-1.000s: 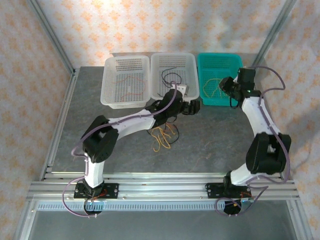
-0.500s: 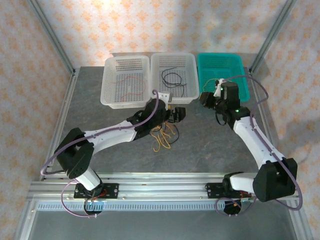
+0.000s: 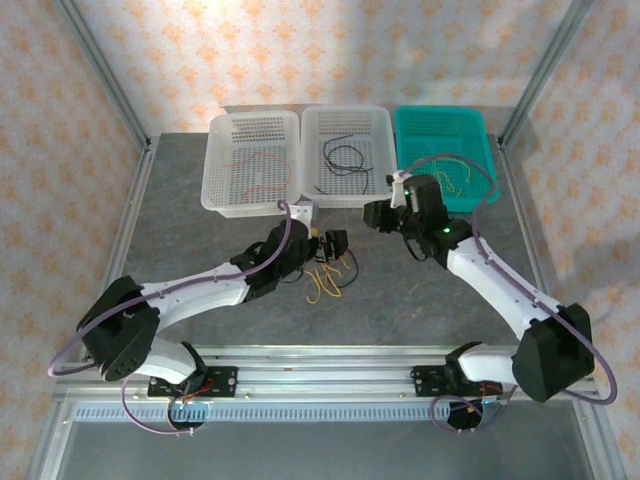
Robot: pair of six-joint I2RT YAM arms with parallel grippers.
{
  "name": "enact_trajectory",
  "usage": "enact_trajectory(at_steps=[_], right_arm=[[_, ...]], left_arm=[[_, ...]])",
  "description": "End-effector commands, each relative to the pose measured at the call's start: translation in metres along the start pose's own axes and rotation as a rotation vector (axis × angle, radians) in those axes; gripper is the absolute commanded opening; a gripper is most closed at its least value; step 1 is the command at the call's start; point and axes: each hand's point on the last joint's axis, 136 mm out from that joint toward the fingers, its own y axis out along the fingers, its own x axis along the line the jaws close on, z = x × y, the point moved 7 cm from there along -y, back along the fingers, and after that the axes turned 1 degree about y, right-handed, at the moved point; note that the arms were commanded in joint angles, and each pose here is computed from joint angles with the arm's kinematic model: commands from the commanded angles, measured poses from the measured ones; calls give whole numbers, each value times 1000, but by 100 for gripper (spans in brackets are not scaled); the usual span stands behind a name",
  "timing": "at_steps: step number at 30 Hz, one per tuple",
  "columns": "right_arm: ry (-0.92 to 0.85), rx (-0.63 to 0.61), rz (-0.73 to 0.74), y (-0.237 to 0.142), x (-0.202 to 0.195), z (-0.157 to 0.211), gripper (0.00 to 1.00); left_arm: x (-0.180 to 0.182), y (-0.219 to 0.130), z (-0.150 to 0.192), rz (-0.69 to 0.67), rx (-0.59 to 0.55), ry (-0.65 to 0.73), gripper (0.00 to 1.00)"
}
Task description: Untangle the cables
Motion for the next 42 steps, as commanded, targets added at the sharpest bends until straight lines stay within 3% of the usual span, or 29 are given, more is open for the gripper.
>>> enact_trajectory(at_steps=[1,10,22,42], right_arm=[[-98,-27,31,13,11,1,43],[-249,20,5,45,47,18,47],[-328,51,26,82,60,23,45],[-402,172,121,124,46,41,42]], left_arm=[[9,-8,-7,-28,-62,-58,85],[39,-21,-3,-67,-98,-142,85],[67,-15,9,-60,-87,-245,84],[72,-18,7,-70,-89,-250,83]])
